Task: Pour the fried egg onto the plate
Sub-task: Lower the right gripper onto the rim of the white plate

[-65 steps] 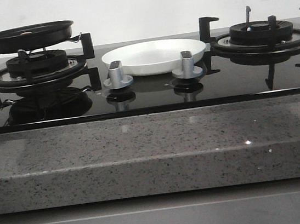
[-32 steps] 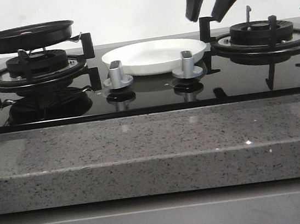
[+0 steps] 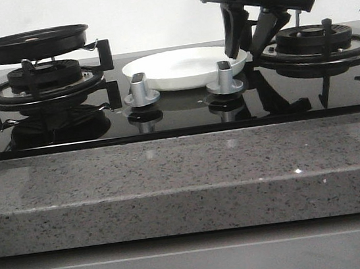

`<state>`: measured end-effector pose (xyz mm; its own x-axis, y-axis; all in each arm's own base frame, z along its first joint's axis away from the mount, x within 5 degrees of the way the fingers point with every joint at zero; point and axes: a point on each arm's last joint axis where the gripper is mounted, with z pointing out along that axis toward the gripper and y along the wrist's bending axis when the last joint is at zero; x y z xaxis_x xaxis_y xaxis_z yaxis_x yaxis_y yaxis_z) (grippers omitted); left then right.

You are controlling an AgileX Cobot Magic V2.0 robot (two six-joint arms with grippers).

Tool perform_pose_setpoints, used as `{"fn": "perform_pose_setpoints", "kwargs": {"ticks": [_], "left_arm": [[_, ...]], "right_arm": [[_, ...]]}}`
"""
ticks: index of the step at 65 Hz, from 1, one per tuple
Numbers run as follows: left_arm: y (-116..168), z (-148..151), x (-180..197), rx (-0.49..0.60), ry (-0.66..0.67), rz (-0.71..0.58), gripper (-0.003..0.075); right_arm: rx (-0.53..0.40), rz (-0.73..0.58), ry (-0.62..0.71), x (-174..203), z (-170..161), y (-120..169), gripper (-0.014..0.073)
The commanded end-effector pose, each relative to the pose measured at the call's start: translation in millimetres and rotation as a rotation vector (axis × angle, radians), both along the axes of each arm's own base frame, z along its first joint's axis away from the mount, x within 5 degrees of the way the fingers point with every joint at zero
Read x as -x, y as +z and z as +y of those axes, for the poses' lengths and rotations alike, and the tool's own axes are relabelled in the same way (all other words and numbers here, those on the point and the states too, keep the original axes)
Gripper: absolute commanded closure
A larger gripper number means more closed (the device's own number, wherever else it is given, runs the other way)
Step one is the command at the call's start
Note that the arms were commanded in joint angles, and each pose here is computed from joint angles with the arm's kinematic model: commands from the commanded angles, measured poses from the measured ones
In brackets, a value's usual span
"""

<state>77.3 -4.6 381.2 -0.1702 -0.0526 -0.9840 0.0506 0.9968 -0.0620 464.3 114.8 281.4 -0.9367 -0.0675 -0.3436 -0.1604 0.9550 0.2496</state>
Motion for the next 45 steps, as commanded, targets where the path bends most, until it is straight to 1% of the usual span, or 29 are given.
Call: {"fn": "perform_pose_setpoints", "kwargs": {"ticks": [1, 12, 20, 26, 33, 37, 45], "left_arm": [[17, -1, -1, 0.017, -0.01, -0.099, 0.0304], [17, -1, -1, 0.017, -0.01, -0.099, 0.0304], [17, -1, -1, 0.017, -0.01, -0.099, 0.0304], [17, -1, -1, 0.017, -0.01, -0.099, 0.0304], [17, -1, -1, 0.017, -0.01, -0.099, 0.0304], [17, -1, -1, 0.017, -0.01, -0.099, 0.0304], [17, -1, -1, 0.017, -0.01, -0.099, 0.0304]], "right_arm": [[-0.007, -0.002, 0.017, 15, -5, 33, 0.0256], [-0.05, 0.022, 0.023, 13, 0, 26, 0.0323], [-0.053, 0.034, 0.023, 11, 1, 22, 0.0394], [-0.054, 0.032, 0.023, 11, 1, 22, 0.0484], [-0.057, 0.019, 0.017, 10, 1, 22, 0.0614], [-0.063, 0.016, 0.005, 9, 1, 22, 0.0665], [-0.077, 0.0, -0.015, 8, 1, 28, 0.0661]]}}
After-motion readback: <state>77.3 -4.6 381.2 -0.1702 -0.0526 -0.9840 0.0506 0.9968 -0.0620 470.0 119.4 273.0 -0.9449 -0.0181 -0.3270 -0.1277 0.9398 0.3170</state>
